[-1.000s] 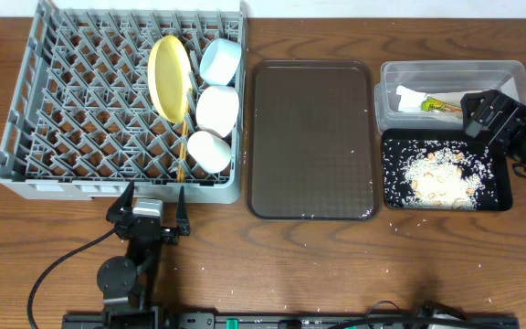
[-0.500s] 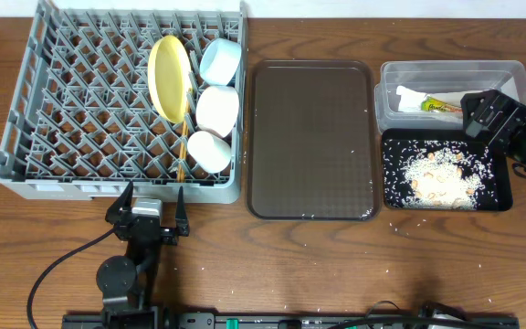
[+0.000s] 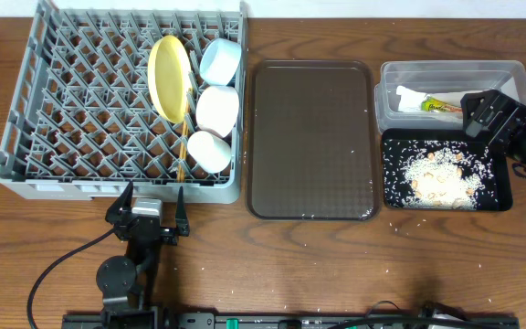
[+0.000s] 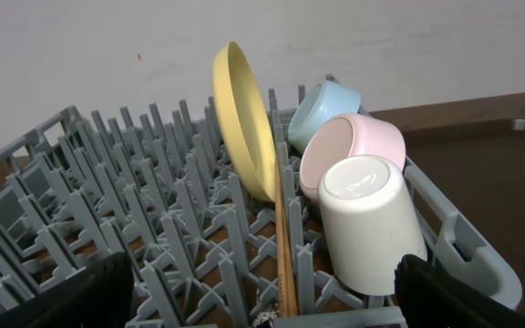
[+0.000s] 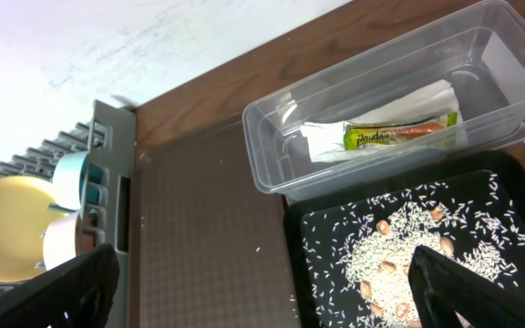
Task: Sort waste into correct bins and load items into the dishwasher
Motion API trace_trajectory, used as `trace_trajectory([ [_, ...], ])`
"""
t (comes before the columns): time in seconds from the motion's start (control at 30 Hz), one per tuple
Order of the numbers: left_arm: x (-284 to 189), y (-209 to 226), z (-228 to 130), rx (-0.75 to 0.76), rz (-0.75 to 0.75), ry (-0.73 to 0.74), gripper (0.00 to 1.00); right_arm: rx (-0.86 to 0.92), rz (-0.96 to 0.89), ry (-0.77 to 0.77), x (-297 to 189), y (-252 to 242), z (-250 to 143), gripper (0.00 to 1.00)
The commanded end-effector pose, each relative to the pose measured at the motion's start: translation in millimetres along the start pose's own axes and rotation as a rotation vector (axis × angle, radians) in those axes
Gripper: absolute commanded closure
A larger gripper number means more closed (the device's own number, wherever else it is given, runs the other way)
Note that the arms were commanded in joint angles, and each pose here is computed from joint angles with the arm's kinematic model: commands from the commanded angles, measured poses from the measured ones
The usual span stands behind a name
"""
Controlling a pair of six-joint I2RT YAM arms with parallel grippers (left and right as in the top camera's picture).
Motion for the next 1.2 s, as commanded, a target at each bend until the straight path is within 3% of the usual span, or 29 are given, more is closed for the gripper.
trace_trajectory([
  [0.0,0.4,0.0,-13.5,-0.007,-0.002,0.048,0.07,0.006,-0.002,-0.006,-1.1,-0.5,2.4,0.01],
  [0.7,0.4,0.0,-13.5,-0.008,-0.002,0.048,0.07,0.002,-0.002,-0.005,-1.1,-0.5,2.3,0.01],
  [0.87,0.4,0.0,-13.5,-0.007,-0.002,0.048,0.07,-0.139,0.005,-0.009,-2.7,7.7,-2.0,0.01],
  [1.17,0.4,0.0,-13.5,-0.008,-0.002,0.048,0.07,-0.329,-0.051,-0.245,-17.4,25.1,-44.0,0.01],
])
Point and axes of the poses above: each gripper's point midway between its finger pads, its own x axis out along the fingers, its own y axis along the line the jaws close on, z = x × y, the point moved 4 cm from there along -x, back along the fingers, and after that the axes turned 5 degrees about -x, right-handed, at the moved point
